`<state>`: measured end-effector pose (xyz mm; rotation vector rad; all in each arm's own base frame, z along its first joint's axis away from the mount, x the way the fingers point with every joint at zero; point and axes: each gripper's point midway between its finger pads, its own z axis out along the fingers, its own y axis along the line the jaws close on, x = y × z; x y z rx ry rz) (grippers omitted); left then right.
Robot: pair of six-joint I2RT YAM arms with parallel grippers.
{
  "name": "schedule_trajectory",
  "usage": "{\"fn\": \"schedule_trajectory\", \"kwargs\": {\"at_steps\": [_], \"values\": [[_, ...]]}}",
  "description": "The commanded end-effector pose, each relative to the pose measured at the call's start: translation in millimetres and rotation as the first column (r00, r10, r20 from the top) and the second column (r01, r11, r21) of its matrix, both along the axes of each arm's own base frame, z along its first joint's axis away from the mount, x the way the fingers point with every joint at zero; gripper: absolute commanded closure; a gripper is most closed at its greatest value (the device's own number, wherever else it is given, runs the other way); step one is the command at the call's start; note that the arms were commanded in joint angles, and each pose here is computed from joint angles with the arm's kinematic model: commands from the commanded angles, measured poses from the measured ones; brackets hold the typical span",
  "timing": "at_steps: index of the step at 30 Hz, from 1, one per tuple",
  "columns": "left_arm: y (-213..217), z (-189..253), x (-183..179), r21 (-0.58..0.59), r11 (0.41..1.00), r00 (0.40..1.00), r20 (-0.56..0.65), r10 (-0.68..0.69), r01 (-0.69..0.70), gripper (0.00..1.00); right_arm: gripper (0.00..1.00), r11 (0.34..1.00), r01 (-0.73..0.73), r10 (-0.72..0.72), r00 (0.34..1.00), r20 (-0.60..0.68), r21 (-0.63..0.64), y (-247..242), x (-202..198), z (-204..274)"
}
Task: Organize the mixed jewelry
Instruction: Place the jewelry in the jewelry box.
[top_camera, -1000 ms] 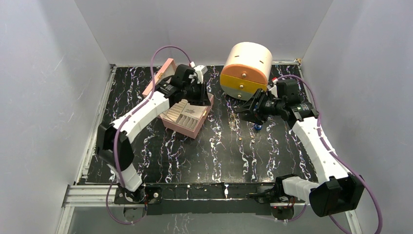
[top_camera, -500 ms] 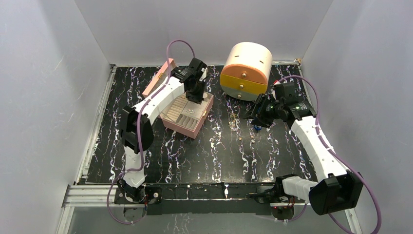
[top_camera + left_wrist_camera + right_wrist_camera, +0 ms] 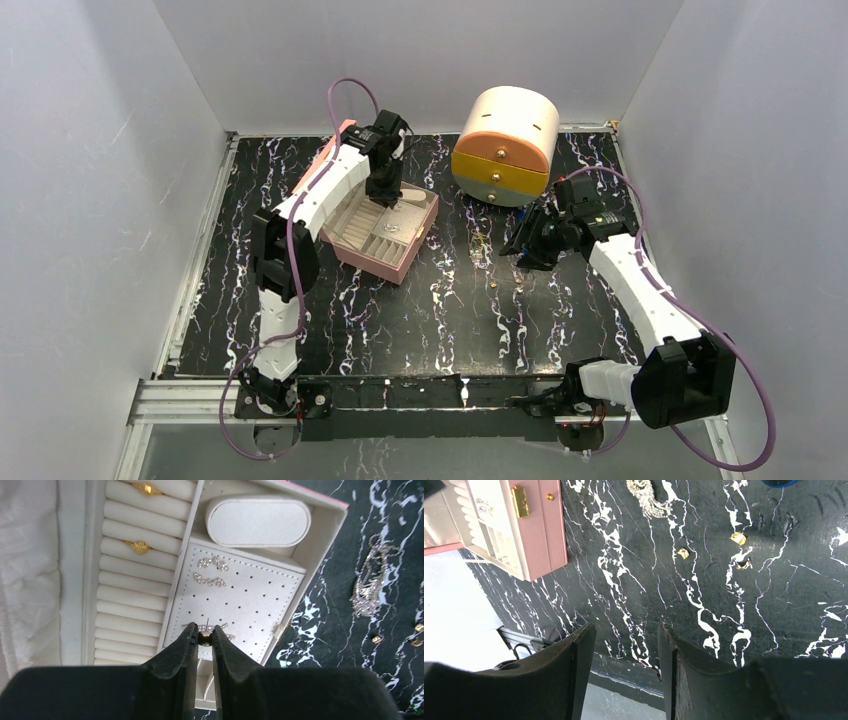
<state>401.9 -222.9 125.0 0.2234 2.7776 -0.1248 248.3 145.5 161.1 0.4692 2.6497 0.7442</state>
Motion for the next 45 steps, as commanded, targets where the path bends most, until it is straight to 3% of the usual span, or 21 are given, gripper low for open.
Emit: {"fn": "schedule_trajectory", "kwargs": {"at_steps": [1,9,13,19,30,45], "values": [[0,25,0,0.003,1.000,0.999,0.027,0.031,-0.031,1.00,0.43,0.999,-0.040,0.040,0.999,0.017,0.015,5,5,3],[4,3,-27,0.013,0.999,0.995,-0.094,-0.035,0.037,0.99,0.43,0.996,-0.087,0.088,0.995,0.050,-0.010,5,14,4],[0,4,-29,-0.050,0.998,0.992,-0.116,-0.051,0.046,0.99,0.43,0.995,-0.097,0.097,0.994,0.056,-0.006,7,17,-1],[-7,0,-22,-0.118,0.993,0.988,-0.152,0.006,-0.024,0.99,0.43,0.994,-0.105,0.106,0.993,0.057,-0.015,7,19,-2],[-8,-14,-24,-0.084,0.987,0.962,-0.248,0.116,-0.140,1.00,0.44,0.994,-0.104,0.105,0.992,0.074,-0.015,8,27,3],[12,0,-6,0.032,0.973,0.959,-0.166,0.230,-0.228,1.00,0.44,0.993,-0.116,0.117,0.992,0.050,-0.010,11,30,-6]]}}
